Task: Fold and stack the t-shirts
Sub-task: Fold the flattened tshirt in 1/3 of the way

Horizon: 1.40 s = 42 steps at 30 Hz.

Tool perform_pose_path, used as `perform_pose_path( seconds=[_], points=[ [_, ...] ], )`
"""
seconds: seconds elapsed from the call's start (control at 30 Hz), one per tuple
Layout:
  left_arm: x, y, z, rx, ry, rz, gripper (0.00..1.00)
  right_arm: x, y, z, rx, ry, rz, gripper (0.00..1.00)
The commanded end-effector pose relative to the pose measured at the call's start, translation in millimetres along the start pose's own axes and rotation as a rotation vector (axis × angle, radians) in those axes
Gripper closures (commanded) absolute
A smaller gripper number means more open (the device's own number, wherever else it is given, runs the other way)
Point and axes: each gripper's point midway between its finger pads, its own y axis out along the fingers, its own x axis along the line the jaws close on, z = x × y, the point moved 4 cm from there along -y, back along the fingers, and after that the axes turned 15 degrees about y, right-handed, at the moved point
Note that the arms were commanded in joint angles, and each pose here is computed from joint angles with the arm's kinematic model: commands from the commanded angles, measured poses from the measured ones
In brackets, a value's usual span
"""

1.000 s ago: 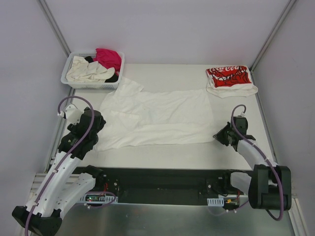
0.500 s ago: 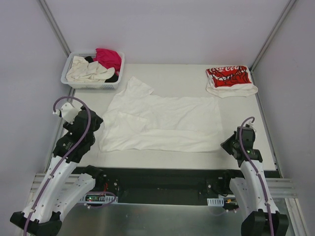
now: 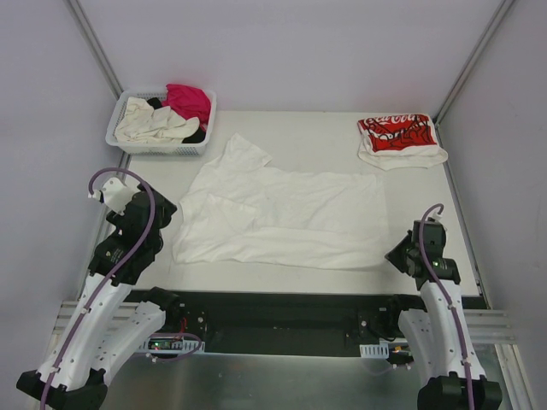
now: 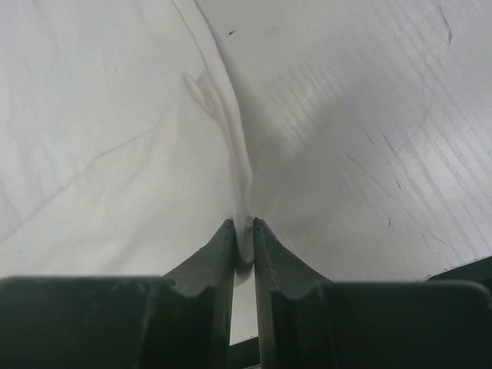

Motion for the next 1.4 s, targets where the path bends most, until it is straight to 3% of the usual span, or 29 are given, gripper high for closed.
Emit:
perform_pose_path(
  seconds=[0.0,0.03,0.07,0.17,0.27,0.37,0.67,0.97,1.37],
  points=[
    [3,0,-12,-0.038,-0.011,-0.025,0.33,4,-11,-10,-0.021,-0.014,0.015,0.82],
    [4,-1,-13,-0.042,-0.011,-0.024,0.33,4,-12,-10,-0.023,-0.018,0.018,0.8],
    [4,-1,-13,-0.043,-0.01,-0.026,0.33,5,-15,-12,-0.025,-0.017,0.02,0.64],
    [4,-1,-14,-0.047,-0.013,-0.026,0.33,4,-23,-14,-0.036,-0.02,0.031,0.48],
    [3,-1,-15,-0.05,-0.014,-0.023,0.33,7,-35,-20,-0.07,-0.021,0.022,0.39],
    [2,0,-15,-0.055,-0.01,-0.023,0.33,11,-44,-29,-0.116,-0.024,0.011,0.36],
    [-20,15,-17,-0.048,0.021,0.02,0.32,73,-20,-65,-0.179,0.043,-0.166,0.37],
    [-79,42,-15,-0.006,0.046,0.189,0.33,133,10,-98,-0.163,0.067,-0.256,0.41],
    [-137,93,-24,-0.019,0.131,0.303,0.33,165,59,-129,-0.103,0.105,-0.255,0.43]
  ],
)
